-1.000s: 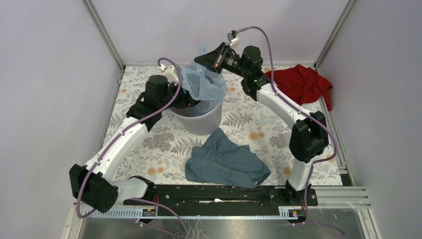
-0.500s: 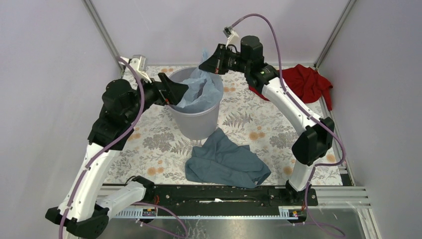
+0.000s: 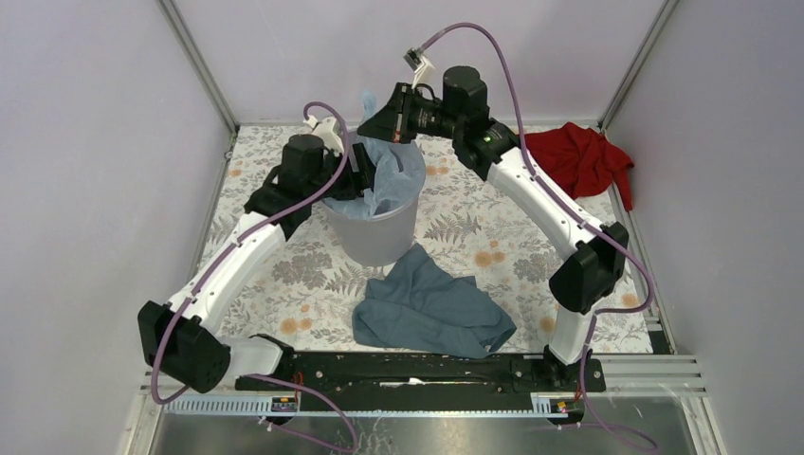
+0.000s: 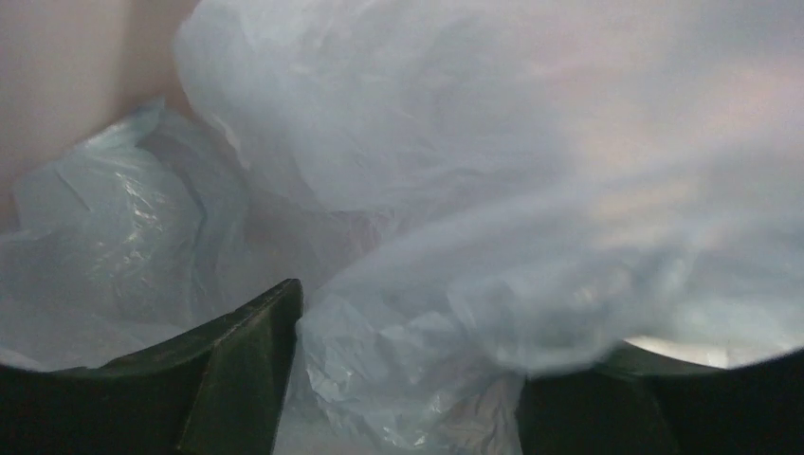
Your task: Put the trash bags into the trash bin
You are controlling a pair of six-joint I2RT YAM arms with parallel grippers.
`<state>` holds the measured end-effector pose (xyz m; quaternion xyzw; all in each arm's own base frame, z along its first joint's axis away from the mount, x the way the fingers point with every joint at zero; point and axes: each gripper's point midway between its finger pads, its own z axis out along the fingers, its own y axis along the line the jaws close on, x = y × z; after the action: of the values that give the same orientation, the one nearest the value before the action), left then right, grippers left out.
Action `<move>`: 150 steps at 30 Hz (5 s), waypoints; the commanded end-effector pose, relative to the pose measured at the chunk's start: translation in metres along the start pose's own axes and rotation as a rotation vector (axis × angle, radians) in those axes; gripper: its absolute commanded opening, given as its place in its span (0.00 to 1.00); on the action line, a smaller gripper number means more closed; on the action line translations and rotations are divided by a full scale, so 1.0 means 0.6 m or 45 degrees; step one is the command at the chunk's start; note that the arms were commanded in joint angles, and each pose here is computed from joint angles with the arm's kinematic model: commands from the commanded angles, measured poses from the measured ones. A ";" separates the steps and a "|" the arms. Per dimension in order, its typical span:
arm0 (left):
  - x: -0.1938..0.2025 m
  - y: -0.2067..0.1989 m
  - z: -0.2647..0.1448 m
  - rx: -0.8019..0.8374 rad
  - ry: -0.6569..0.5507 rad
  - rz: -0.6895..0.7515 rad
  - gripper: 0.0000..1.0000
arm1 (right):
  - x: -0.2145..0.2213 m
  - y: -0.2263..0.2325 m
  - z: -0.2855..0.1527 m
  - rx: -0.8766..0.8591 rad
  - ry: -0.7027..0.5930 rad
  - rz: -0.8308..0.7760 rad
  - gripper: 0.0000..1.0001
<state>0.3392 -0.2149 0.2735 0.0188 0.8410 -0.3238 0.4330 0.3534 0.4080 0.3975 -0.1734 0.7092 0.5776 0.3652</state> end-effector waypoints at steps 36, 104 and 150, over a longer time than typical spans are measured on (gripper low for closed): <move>-0.112 -0.119 -0.139 0.257 -0.278 0.139 0.95 | -0.039 0.136 -0.008 -0.285 -0.190 0.302 0.16; -0.109 -0.090 -0.149 0.227 -0.416 0.043 0.01 | -0.020 0.101 -0.071 0.227 -0.192 -0.037 0.92; -0.202 -0.038 -0.172 -0.173 -0.524 -0.033 0.97 | -0.005 0.147 -0.135 -0.027 -0.289 -0.165 0.00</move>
<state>0.3101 -0.1534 0.4053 -0.0494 0.7701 -0.2891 0.5666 0.2750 0.3611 0.4591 -0.1372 0.6610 0.5778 0.4587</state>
